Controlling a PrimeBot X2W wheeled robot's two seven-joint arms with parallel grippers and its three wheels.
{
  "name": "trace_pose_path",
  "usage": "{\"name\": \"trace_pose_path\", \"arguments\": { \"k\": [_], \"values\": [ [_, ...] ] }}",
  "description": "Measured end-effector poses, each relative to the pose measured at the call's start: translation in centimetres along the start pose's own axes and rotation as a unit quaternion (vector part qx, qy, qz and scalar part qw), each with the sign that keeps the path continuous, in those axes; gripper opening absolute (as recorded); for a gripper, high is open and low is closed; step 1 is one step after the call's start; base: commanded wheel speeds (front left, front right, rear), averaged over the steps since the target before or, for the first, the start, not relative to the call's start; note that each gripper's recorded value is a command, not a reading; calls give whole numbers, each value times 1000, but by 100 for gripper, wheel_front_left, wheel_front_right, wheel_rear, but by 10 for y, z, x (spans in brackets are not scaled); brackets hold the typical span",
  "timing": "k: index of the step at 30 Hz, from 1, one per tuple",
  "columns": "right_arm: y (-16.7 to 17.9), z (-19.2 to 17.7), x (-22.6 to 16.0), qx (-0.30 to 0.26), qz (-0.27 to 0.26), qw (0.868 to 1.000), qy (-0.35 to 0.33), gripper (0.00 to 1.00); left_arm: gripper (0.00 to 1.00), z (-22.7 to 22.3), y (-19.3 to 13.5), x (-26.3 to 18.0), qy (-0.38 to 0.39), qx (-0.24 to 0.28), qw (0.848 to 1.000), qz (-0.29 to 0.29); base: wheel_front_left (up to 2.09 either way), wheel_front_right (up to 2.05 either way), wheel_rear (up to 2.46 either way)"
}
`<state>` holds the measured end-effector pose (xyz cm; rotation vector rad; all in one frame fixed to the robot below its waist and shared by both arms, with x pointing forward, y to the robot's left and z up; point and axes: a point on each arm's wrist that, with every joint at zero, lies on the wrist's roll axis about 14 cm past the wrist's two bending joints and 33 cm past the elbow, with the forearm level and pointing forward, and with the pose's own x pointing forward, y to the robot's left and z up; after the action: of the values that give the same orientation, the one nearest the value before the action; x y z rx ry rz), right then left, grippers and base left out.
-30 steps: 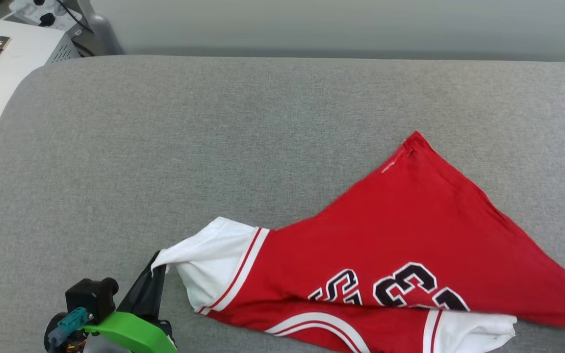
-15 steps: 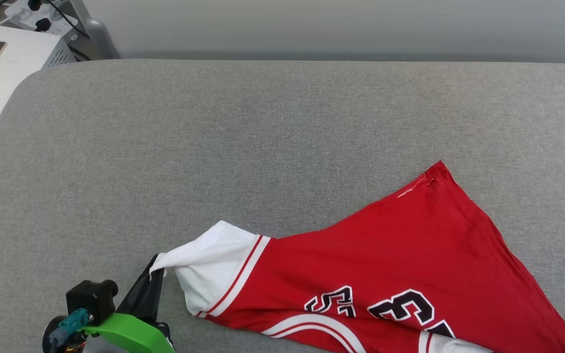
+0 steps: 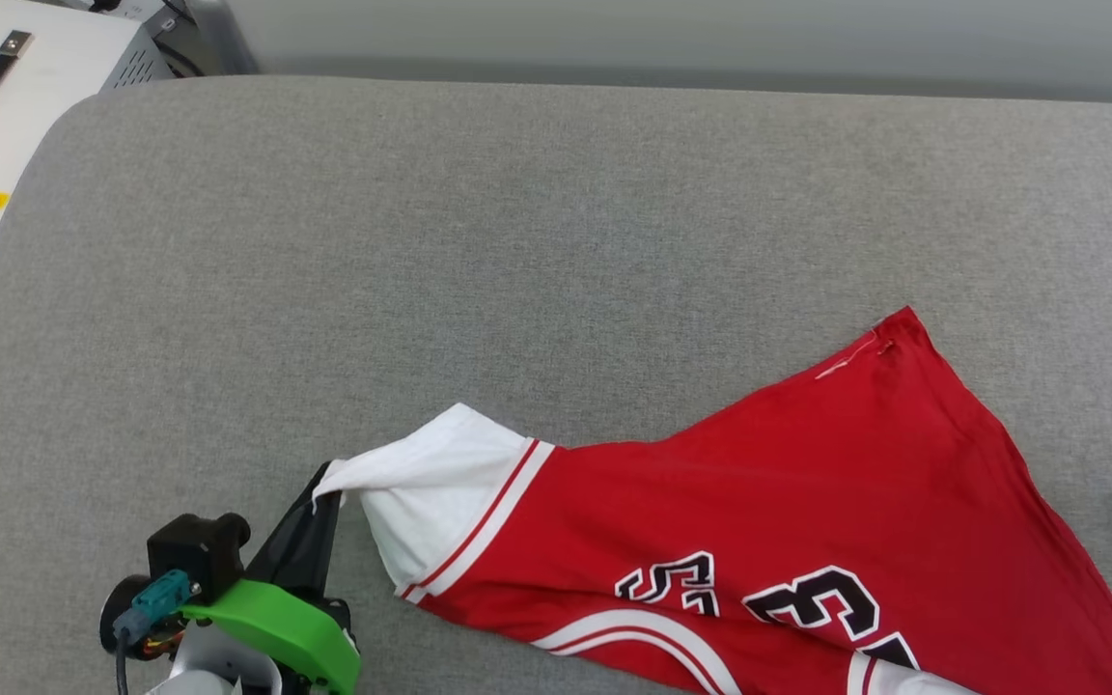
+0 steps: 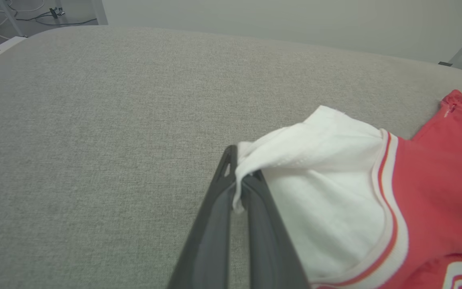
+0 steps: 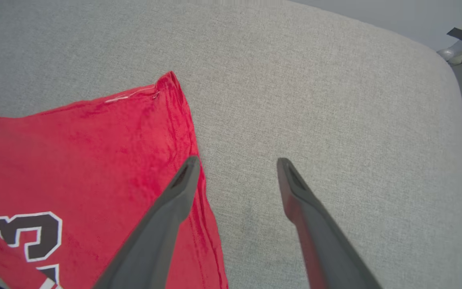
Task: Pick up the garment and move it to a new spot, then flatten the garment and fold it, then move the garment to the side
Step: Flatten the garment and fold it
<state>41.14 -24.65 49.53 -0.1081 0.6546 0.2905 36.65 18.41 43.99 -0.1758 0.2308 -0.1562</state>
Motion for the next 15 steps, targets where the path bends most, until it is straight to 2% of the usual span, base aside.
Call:
{"name": "trace_pose_path", "arguments": {
  "k": [7, 15],
  "values": [
    [23, 18, 53, -50, 42, 996, 65, 100, 0, 2, -2, 12, -4, 3, 1000, -7, 0, 0, 0],
    [51, 3, 120, -90, 80, 982, 149, 100, 0, -3, 0, 23, 0, 2, 1000, -2, 0, 0, 0]
  ]
}}
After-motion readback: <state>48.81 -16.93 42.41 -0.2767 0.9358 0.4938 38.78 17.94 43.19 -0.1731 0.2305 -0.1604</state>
